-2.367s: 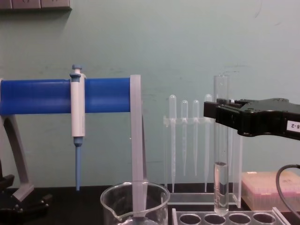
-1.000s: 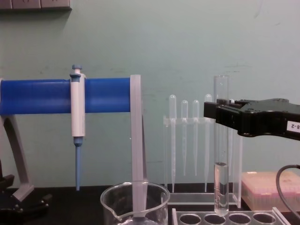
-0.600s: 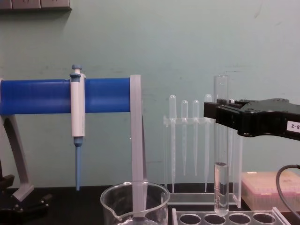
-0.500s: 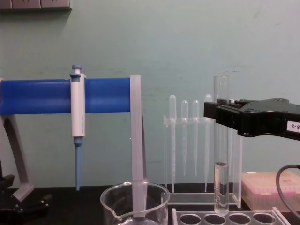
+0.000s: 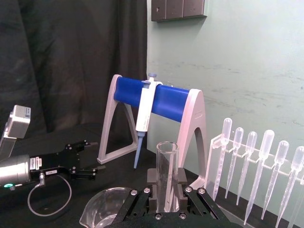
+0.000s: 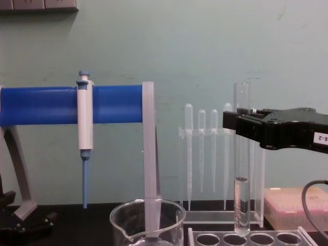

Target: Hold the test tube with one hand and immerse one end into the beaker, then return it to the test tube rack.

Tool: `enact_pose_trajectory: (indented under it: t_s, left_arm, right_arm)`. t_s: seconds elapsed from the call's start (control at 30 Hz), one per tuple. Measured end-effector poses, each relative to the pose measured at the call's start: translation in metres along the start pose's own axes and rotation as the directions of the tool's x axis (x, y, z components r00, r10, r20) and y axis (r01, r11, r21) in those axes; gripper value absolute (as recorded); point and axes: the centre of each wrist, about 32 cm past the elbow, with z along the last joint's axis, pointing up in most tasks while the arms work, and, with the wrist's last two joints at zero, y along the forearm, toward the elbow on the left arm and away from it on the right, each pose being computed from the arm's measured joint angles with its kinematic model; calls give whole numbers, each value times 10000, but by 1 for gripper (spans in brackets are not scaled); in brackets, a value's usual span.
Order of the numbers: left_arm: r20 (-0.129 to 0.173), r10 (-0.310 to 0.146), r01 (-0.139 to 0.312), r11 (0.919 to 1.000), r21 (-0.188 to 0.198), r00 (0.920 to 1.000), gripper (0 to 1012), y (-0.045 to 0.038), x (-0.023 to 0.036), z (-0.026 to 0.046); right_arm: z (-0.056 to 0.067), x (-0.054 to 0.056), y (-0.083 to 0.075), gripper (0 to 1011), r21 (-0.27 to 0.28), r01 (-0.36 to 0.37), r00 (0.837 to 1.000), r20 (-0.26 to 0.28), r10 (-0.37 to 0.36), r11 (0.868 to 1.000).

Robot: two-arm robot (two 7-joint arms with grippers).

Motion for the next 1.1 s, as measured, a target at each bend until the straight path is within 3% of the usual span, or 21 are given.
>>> enact_pose_trajectory:
  t_s: [1.1]
  left_arm:
    - [0, 1, -1, 10000, 0, 10000, 1000, 0, 0, 0]
  right_arm:
    - [0, 0, 0, 228, 0, 0, 10000, 0, 0, 10000]
